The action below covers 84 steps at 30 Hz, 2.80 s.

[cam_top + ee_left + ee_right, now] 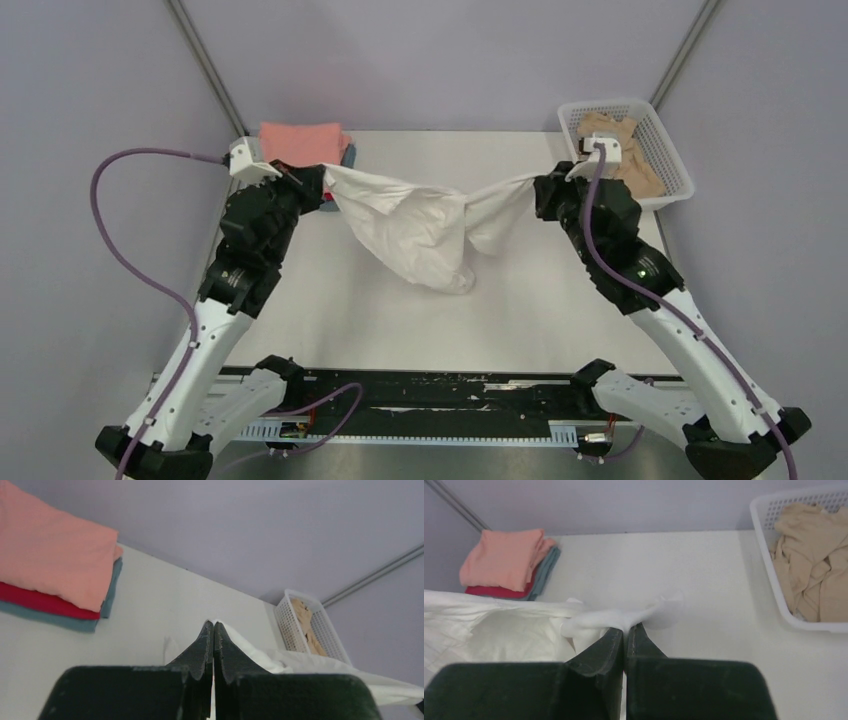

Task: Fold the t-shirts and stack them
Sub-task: Flatten out the tshirt

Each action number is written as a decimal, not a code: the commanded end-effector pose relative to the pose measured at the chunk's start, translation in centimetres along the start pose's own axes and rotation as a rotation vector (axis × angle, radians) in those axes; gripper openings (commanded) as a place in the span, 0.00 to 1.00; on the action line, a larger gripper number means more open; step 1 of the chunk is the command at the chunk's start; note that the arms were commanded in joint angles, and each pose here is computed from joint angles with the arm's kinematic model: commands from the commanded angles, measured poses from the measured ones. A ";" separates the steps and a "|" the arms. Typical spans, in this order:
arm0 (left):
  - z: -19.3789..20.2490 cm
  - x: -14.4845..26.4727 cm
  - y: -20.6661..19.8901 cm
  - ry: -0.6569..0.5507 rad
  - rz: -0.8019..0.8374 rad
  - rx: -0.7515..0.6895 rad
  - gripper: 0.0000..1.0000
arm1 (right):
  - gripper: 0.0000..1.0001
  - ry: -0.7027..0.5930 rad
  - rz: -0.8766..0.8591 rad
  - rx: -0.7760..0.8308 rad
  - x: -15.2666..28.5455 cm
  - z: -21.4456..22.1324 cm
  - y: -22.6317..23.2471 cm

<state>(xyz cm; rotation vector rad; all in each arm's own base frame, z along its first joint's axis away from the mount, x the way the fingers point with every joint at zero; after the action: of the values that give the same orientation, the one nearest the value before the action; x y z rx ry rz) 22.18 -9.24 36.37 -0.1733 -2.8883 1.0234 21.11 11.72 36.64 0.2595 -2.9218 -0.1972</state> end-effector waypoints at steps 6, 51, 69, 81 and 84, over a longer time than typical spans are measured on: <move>-8.4 6.2 -0.7 -0.368 -0.186 -0.023 0.00 | 0.02 -0.399 0.096 -0.007 8.2 -7.3 -3.6; -19.6 11.3 -1.3 -0.688 -0.521 -0.065 0.00 | 0.00 -0.691 0.191 -0.060 17.2 -11.0 -7.6; -14.7 -11.1 2.7 -0.159 -0.455 -0.168 0.00 | 0.03 -0.222 0.603 0.086 1.3 -3.6 -6.6; 0.4 -26.7 7.9 0.250 -0.592 -0.371 1.00 | 0.87 0.368 0.643 -0.110 -6.4 14.8 -13.5; 0.2 -24.8 4.4 0.226 -0.526 -0.408 1.00 | 1.00 0.328 0.629 -0.155 -6.1 13.3 -13.1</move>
<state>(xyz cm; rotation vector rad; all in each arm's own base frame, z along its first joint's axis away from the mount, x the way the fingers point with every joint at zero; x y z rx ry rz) 49.60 -6.79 19.77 0.4776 -2.3513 0.2535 25.05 0.97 16.80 -0.5770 -2.3754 -0.0522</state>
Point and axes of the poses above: each gripper's point midway between its finger pads, its own x axis back along the fingers, its own y axis along the line the jaws close on, z = x × y, the point moved 10 cm from there along x, back along the fingers, and after that the axes turned 4 degrees about x, right-handed, at the moved point
